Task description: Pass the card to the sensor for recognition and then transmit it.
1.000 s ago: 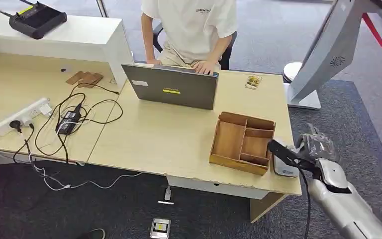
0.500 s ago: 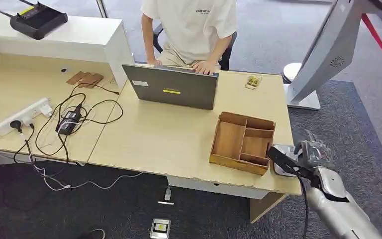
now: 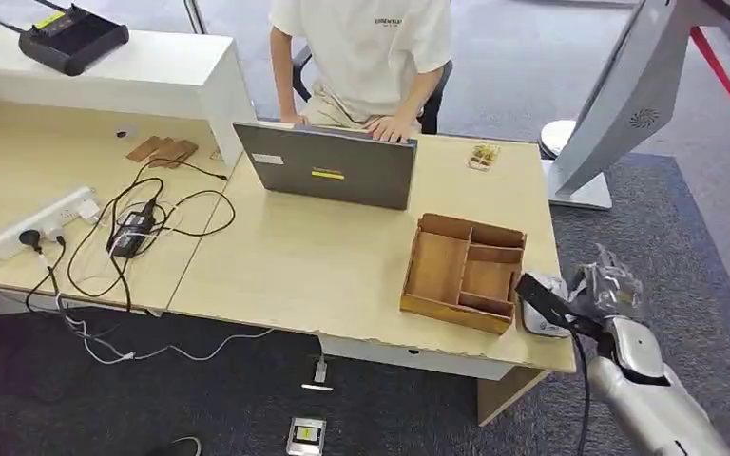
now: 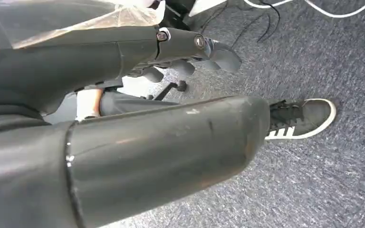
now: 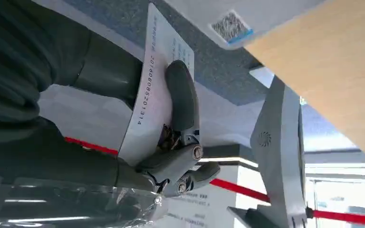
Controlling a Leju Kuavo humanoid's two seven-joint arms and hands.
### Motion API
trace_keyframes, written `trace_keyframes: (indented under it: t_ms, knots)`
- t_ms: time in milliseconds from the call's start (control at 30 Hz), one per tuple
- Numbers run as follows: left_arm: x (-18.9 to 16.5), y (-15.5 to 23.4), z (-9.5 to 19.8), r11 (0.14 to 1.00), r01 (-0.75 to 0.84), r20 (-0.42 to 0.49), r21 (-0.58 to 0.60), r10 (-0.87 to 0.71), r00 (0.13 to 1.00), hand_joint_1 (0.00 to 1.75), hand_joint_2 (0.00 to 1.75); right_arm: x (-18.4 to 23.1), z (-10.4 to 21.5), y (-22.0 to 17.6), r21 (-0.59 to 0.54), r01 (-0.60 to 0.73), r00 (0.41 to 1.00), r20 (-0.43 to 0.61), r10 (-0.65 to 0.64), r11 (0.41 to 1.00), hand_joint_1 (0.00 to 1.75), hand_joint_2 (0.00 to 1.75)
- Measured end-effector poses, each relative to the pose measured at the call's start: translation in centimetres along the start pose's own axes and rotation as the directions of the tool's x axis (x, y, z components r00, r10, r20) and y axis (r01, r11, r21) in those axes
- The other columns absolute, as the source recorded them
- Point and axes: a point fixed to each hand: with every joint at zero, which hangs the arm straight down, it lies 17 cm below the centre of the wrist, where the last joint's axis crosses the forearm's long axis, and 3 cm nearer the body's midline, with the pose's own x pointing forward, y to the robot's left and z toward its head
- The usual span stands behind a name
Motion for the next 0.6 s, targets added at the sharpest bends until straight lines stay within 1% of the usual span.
trace_keyframes:
  t_ms: [133, 233, 400, 467, 600]
  knots:
    - [0.2, 0.2, -0.1, 1.0, 0.004, 0.006, 0.003, -0.004, 1.0, 0.0, 0.0, 0.4, -1.6, -5.0, -0.099, 0.021, 1.0, -0.002, -0.021, 0.995, 1.75, 1.75]
    - [0.3, 0.2, -0.1, 1.0, 0.006, 0.011, 0.001, -0.006, 1.0, 0.0, 0.0, 0.8, -2.1, -7.1, -0.144, 0.031, 1.0, 0.004, -0.03, 0.989, 1.75, 1.75]
    - [1.1, 0.9, -0.4, 1.0, 0.024, 0.034, -0.003, -0.024, 0.999, 0.0, 0.0, 2.3, -4.1, -16.8, -0.304, 0.05, 0.999, 0.033, -0.042, 0.951, 1.75, 1.75]
    - [1.5, 1.0, -0.4, 0.999, 0.035, 0.044, -0.007, -0.035, 0.998, 0.0, 0.0, 2.9, -4.5, -19.5, -0.339, 0.044, 0.999, 0.045, -0.03, 0.94, 1.75, 1.75]
    - [2.2, 1.6, -0.7, 0.998, 0.057, 0.063, -0.007, -0.057, 0.996, 0.0, 0.0, 4.3, -5.1, -23.1, -0.378, 0.03, 0.998, 0.067, -0.005, 0.925, 1.75, 1.75]
